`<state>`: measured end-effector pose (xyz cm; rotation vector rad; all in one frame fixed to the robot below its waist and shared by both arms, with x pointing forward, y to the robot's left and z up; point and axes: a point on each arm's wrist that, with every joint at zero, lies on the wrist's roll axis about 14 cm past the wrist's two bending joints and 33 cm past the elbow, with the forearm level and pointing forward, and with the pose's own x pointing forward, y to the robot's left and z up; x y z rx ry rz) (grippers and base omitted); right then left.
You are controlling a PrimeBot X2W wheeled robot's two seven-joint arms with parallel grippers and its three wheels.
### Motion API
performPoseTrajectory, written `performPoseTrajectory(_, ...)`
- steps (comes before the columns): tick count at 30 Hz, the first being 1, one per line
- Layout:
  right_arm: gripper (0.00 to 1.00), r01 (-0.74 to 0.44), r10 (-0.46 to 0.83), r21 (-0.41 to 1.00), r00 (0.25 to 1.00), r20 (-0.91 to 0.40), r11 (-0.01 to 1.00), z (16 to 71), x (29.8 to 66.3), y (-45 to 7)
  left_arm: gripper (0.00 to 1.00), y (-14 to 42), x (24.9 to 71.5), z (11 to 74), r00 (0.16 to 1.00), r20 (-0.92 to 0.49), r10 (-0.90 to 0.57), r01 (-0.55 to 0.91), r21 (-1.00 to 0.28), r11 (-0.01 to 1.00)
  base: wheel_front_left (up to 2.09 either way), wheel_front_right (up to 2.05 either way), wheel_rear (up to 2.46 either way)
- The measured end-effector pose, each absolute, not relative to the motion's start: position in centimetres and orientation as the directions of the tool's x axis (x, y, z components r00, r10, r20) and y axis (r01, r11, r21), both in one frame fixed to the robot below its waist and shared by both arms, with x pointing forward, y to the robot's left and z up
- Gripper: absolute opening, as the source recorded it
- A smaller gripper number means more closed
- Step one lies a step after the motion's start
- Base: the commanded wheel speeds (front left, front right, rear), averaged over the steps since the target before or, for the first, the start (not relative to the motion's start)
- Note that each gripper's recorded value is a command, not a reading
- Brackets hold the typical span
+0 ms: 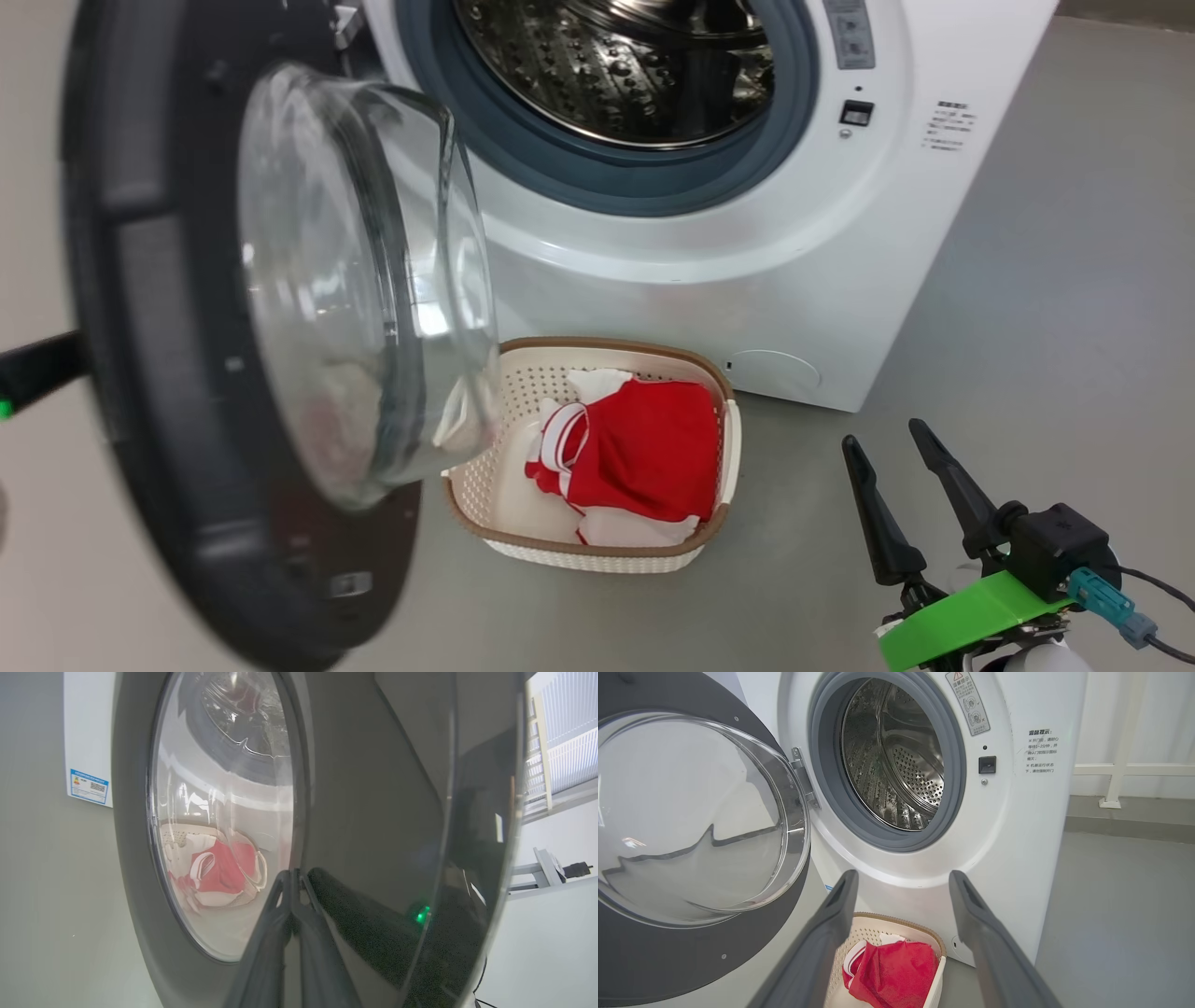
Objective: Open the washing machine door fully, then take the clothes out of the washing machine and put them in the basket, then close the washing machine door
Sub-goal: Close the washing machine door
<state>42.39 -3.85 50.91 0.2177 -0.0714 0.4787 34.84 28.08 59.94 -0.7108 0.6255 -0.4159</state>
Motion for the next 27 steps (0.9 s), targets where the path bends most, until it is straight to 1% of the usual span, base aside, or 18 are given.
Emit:
performPoseTrajectory(6, 1.0, -0.432, 0.416, 0.192, 0.901, 0.12, 0.881, 51.0, 42.2, -5.1, 0.0, 22.2, 36.1, 61.1, 0.673, -0.308, -0.673, 0.307, -0.711, 0.633, 0.0, 0.0, 0.0)
performPoseTrajectory(12, 1.0, -0.389, 0.372, 0.199, 0.921, 0.118, 0.9, 50.9, 42.0, -6.7, 0.0, 17.3, 37.6, 61.5, 0.608, -0.256, -0.751, 0.409, -0.71, 0.573, 0.0, 0.0, 0.0)
performPoseTrajectory(16, 1.0, -0.356, 0.339, 0.204, 0.934, 0.114, 0.912, 50.8, 41.9, -7.8, 0.0, 15.1, 39.3, 61.8, 0.592, -0.241, -0.769, 0.452, -0.691, 0.564, 0.0, 0.0, 0.0)
performPoseTrajectory(19, 1.0, -0.327, 0.311, 0.214, 0.945, 0.103, 0.921, 50.4, 41.9, -8.6, 0.0, 13.7, 40.6, 62.1, 0.575, -0.217, -0.789, 0.475, -0.697, 0.537, 0.0, 0.0, 0.0)
performPoseTrajectory(27, 1.0, -0.256, 0.247, 0.224, 0.967, 0.068, 0.94, 49.0, 41.9, -10.9, 0.0, 11.3, 44.5, 63.0, 0.571, -0.158, -0.805, 0.523, -0.686, 0.506, 0.0, 0.0, 0.0)
